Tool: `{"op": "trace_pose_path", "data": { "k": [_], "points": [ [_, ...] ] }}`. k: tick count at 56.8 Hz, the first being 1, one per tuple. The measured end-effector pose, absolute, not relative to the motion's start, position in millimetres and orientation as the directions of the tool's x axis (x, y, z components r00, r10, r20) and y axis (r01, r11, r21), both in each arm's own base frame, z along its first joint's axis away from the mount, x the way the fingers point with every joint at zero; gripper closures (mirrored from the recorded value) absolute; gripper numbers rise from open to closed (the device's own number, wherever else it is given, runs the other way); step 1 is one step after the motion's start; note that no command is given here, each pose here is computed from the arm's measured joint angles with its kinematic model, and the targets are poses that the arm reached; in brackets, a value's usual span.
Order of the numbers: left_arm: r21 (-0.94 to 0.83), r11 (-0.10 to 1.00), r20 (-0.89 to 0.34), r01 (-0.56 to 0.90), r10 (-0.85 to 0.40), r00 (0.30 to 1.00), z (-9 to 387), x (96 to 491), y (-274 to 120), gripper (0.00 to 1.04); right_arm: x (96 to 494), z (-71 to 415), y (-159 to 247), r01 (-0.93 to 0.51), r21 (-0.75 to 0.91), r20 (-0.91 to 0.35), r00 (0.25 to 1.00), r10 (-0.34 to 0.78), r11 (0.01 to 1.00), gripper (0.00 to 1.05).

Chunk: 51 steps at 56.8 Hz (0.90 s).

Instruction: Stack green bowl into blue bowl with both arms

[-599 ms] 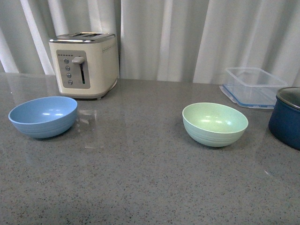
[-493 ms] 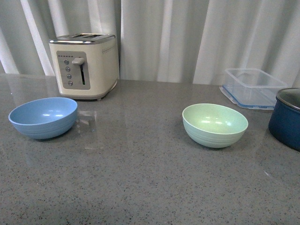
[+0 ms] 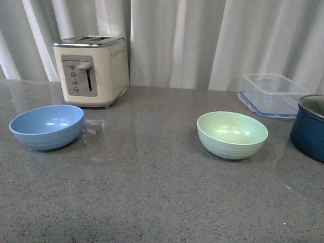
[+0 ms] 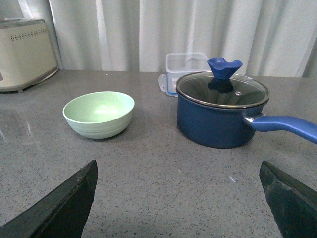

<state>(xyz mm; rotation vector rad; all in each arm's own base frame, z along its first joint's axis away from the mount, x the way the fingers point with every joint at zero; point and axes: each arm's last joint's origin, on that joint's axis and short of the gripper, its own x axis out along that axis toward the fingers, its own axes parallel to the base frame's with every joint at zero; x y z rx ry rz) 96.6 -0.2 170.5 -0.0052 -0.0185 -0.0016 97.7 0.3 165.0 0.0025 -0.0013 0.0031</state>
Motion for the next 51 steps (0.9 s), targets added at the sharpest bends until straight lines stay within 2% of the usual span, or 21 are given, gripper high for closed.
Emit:
{"op": "trace_pose_path", "data": {
  "k": [15,21,28,34,42,47,51],
  "points": [
    [-0.005,1.000,0.017,-0.004,0.004,1.000,171,97,0,0.07,98,165,0,-0.003,0.002,0.001,1.000,0.003,1.000,0.10],
    [0.038,0.987,-0.060,-0.154,0.156,0.986,172,103,2,0.07,98,165,0,-0.002,0.002,0.001,1.000,0.002,1.000,0.10],
    [0.026,0.986,-0.114,-0.167,0.169,0.979,196,120,9,0.07,98,165,0,-0.004,0.002,0.002,1.000,0.004,1.000,0.10],
    [-0.044,0.981,-0.161,-0.188,0.178,0.971,229,142,21,0.07,98,165,0,-0.004,0.002,0.002,1.000,0.004,1.000,0.10],
    [-0.200,0.959,-0.228,-0.201,0.154,0.961,278,195,38,0.07,98,165,0,-0.004,0.002,0.002,1.000,0.004,1.000,0.10],
    [-0.246,0.946,-0.245,-0.210,0.149,0.958,294,219,43,0.07,98,165,0,-0.004,0.002,0.002,1.000,0.004,1.000,0.10],
    [-0.278,0.933,-0.316,-0.228,0.135,0.939,295,244,46,0.07,98,165,0,-0.004,0.002,0.002,1.000,0.004,1.000,0.10]
  ]
}}
